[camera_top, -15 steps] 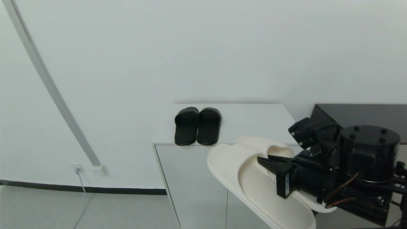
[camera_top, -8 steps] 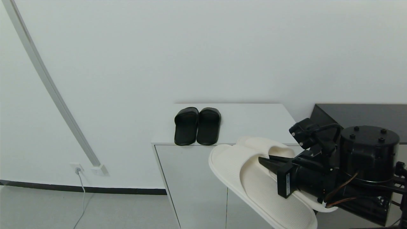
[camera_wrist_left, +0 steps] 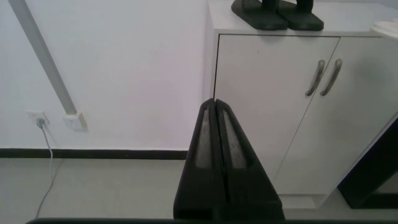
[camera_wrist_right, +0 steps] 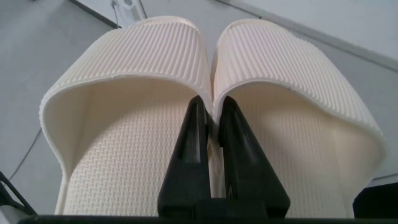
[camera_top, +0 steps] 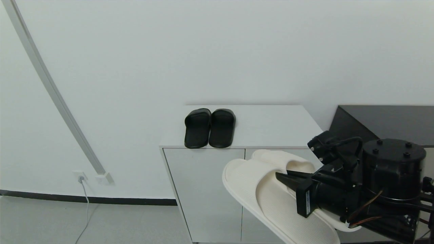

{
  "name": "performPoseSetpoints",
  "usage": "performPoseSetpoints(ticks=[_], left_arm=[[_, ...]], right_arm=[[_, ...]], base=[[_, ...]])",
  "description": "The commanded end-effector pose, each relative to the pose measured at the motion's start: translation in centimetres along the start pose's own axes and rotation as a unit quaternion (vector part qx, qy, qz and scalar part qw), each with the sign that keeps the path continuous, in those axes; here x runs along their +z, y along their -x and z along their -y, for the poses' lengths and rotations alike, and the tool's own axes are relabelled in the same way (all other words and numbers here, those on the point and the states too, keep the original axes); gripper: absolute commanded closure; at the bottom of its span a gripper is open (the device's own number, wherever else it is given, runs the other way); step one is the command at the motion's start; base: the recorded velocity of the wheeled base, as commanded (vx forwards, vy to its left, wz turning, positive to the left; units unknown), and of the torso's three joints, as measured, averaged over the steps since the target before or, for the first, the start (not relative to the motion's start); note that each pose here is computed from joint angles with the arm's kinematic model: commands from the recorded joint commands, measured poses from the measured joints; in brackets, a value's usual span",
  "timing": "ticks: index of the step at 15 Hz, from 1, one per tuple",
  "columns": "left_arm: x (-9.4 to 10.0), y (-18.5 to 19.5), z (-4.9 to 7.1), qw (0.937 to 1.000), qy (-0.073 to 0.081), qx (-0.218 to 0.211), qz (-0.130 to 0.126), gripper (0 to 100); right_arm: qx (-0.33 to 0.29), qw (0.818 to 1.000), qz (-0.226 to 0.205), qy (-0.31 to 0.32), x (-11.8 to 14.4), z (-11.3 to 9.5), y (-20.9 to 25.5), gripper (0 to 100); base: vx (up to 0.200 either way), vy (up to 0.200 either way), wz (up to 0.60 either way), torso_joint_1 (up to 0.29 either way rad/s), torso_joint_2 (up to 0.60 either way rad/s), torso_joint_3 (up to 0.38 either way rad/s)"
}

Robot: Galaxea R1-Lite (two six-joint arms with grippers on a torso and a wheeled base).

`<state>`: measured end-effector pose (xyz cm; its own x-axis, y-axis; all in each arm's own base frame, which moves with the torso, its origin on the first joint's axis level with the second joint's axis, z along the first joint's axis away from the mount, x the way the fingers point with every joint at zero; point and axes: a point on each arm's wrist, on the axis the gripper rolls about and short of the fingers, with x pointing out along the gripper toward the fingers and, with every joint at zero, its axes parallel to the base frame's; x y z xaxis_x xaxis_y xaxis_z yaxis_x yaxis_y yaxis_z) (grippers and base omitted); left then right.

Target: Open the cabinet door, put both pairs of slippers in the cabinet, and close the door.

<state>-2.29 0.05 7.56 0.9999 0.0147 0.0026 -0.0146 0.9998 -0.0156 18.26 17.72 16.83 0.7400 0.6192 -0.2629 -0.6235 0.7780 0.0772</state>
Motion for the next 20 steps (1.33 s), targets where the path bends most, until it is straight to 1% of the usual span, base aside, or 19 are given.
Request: performPoseSetpoints(ticks=[1, 3, 11, 12, 20], left_arm=[[0.01, -0.01, 0.00, 1.0000, 0.000, 0.000, -0.001, 100], [0.01, -0.01, 0.00, 1.0000, 0.000, 0.000, -0.001, 100], [0.01, -0.01, 0.01, 1.0000, -0.002, -0.001, -0.001, 100], [0.01, -0.01, 0.01, 1.0000, -0.002, -0.001, -0.001, 0], [0.01, -0.01, 0.01, 1.0000, -0.003, -0.001, -0.001, 0]], right_arm=[[0.010, 1.000, -0.002, 0.003, -0.30, -0.45, 0.78, 100], [0.017, 1.000, -0.004, 0.007, -0.52, -0.78, 1.07, 100], [0.014, 1.000, -0.009, 0.006, -0.82, -0.70, 1.01, 100], [0.014, 1.000, -0.010, 0.006, -0.86, -0.70, 1.02, 100], [0.013, 1.000, -0.013, 0.007, -1.05, -0.69, 1.22, 100]], base=[[0.000, 0.000, 0.00, -0.212, 0.52, 0.290], [0.000, 0.000, 0.00, -0.227, 0.54, 0.317], [0.000, 0.000, 0.00, -0.217, 0.54, 0.323], [0.000, 0.000, 0.00, -0.188, 0.52, 0.325], [0.000, 0.000, 0.00, -0.160, 0.48, 0.322]])
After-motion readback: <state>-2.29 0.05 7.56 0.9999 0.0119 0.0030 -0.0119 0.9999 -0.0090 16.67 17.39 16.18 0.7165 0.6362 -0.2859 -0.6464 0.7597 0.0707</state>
